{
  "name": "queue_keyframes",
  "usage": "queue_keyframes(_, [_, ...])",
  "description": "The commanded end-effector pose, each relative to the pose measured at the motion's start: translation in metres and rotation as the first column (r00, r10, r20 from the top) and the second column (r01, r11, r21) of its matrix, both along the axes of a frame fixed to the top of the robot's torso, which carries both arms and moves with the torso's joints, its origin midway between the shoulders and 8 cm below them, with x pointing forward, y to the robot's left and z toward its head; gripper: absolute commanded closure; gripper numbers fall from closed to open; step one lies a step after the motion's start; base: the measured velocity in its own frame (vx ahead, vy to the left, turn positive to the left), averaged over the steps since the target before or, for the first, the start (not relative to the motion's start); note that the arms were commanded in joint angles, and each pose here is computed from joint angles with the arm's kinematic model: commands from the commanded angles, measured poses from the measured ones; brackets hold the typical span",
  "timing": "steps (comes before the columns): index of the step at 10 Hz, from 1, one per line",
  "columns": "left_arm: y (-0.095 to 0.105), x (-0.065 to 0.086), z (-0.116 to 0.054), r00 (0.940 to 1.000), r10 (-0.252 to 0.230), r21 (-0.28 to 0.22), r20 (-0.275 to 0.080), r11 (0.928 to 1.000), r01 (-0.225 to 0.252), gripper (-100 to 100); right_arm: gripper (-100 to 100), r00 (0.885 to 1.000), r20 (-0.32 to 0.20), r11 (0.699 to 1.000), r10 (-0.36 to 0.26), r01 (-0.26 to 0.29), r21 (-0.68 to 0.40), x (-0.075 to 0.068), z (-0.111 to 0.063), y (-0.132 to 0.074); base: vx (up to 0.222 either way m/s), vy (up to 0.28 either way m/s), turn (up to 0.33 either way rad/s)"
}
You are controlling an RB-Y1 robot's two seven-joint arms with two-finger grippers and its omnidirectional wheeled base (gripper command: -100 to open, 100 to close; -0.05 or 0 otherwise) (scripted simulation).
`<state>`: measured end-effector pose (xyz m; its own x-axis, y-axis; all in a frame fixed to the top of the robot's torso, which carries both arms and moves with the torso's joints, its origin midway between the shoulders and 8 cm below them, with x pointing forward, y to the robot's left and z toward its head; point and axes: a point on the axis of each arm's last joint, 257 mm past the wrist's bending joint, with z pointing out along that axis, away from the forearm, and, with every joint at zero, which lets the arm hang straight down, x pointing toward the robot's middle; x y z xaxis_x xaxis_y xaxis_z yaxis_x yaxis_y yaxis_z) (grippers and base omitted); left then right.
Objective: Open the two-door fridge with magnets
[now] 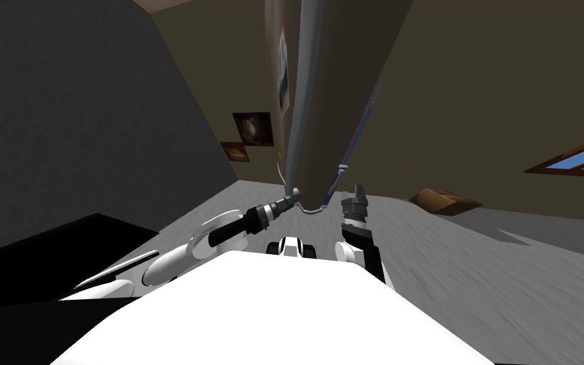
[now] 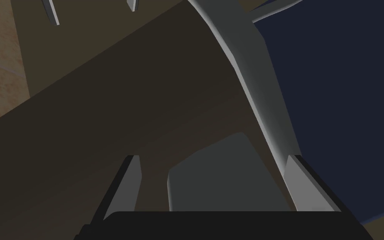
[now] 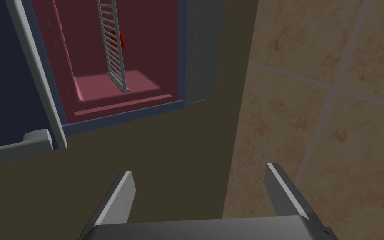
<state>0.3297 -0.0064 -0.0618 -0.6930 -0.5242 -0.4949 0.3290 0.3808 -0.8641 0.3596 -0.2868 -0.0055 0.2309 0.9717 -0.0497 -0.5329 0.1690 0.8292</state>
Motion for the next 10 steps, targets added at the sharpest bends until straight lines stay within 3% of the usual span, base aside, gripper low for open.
queue_keyframes(1, [-0.001, 0.002, 0.028, 0.9983, -0.007, -0.025, 0.057, 0.9996, 0.009, -100, 0, 1.0, 0.0, 1.0, 0.0, 0.0, 0.0, 0.0, 0.0, 0.0, -0.005, -0.002, 0.004])
queue_keyframes(3, [-0.001, 0.002, 0.028, 0.9983, -0.007, -0.025, 0.057, 0.9996, 0.009, -100, 0, 1.0, 0.0, 1.0, 0.0, 0.0, 0.0, 0.0, 0.0, 0.0, -0.004, -0.001, -0.002])
queue_keyframes(4, [0.002, 0.001, 0.001, 0.9999, -0.003, 0.006, -0.011, 1.0, 0.003, -100, 0, 1.0, 0.0, 1.0, 0.0, 0.0, 0.0, 0.0, 0.0, 0.0, 0.003, -0.006, -0.015])
queue_keyframes(5, [0.002, 0.0, -0.001, 0.9998, -0.004, 0.007, -0.017, 1.0, 0.004, 0, 0, 1.0, 0.0, 1.0, 0.0, 0.0, 0.0, 0.0, 0.0, 0.0, 0.0, 0.0, 0.0])
queue_keyframes(10, [0.003, 0.002, -0.007, 0.9995, 0.003, 0.015, -0.03, 0.9999, -0.002, 0, 0, 1.0, 0.0, 1.0, 0.0, 0.0, 0.0, 0.0, 0.0, 0.0, 0.002, 0.001, 0.0])
